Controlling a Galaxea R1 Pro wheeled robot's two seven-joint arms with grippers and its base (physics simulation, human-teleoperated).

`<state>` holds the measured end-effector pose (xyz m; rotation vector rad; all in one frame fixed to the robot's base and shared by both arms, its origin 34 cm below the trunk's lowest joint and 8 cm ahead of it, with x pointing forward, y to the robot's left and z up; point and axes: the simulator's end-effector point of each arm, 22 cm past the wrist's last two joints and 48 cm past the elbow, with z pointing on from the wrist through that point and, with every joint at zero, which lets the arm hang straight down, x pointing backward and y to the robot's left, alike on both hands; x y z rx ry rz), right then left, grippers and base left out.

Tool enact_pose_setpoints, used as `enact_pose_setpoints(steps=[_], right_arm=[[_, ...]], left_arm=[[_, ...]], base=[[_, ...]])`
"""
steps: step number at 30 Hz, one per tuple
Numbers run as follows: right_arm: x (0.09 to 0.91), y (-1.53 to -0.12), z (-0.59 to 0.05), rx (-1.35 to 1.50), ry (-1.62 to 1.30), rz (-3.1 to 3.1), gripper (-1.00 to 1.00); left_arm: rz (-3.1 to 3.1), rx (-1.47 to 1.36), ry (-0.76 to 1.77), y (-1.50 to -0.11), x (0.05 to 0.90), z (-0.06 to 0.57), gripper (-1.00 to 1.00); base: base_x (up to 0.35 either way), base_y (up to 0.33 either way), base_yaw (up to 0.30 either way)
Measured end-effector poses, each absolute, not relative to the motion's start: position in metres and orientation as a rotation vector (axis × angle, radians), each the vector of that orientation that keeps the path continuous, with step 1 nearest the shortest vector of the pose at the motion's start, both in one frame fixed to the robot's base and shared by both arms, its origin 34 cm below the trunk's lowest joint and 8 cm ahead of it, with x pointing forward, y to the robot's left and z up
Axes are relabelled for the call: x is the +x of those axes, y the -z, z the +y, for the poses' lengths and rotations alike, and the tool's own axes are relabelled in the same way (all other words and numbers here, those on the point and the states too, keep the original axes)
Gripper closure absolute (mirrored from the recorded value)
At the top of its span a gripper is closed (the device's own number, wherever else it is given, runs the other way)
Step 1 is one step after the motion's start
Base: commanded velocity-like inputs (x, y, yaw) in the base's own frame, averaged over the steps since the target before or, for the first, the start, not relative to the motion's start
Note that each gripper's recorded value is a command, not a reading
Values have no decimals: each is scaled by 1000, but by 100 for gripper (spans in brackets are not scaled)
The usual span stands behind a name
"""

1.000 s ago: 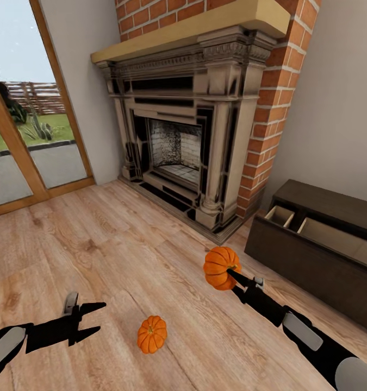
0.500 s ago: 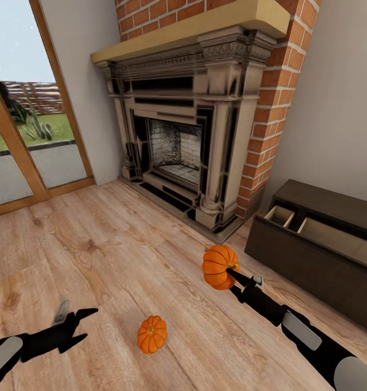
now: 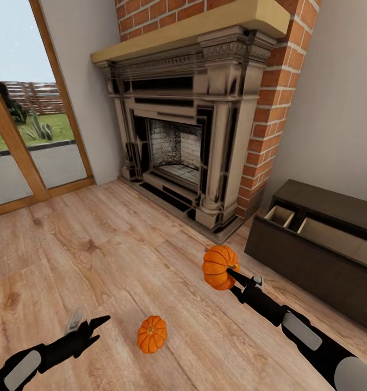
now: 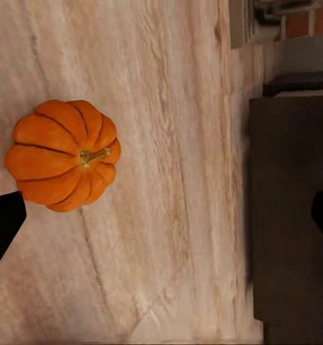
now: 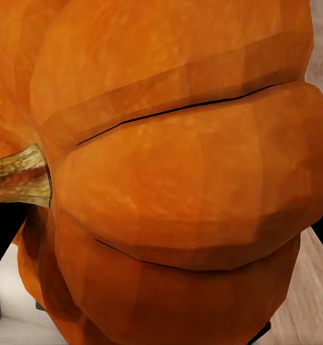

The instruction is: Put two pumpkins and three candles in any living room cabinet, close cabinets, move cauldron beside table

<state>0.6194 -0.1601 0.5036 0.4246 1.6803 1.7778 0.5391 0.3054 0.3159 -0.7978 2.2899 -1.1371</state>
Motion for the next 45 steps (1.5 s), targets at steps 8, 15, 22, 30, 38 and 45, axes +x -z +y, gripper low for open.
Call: enact_pose_setpoints(steps=[8,15,22,30,38,45], right_arm=[[620,-503,-159,425,-1776,1679,100],[621,-506,-160,420,-1770,1662,100],[620,-518,-157,391,-1798,1623,100],[620,-520,-154,380,-1798,1621,100],[624,-508,-156,408,-1757,1666,100],[625,-491,-156,437,-1753,1688,100]], left_arm=[[2286,-727,1138,-310,528,306,-100],[2276,-743,1135,-310,527,310,-100],[2264,-775,1143,-308,520,318,-100],[2220,-772,1200,-313,516,317,-100],[2223,-779,1196,-311,514,319,-100],[2247,-799,1191,-298,508,319,-100]], base=[[0,0,0],[0,0,0],[0,0,0],[0,0,0],[0,0,0],[0,0,0]])
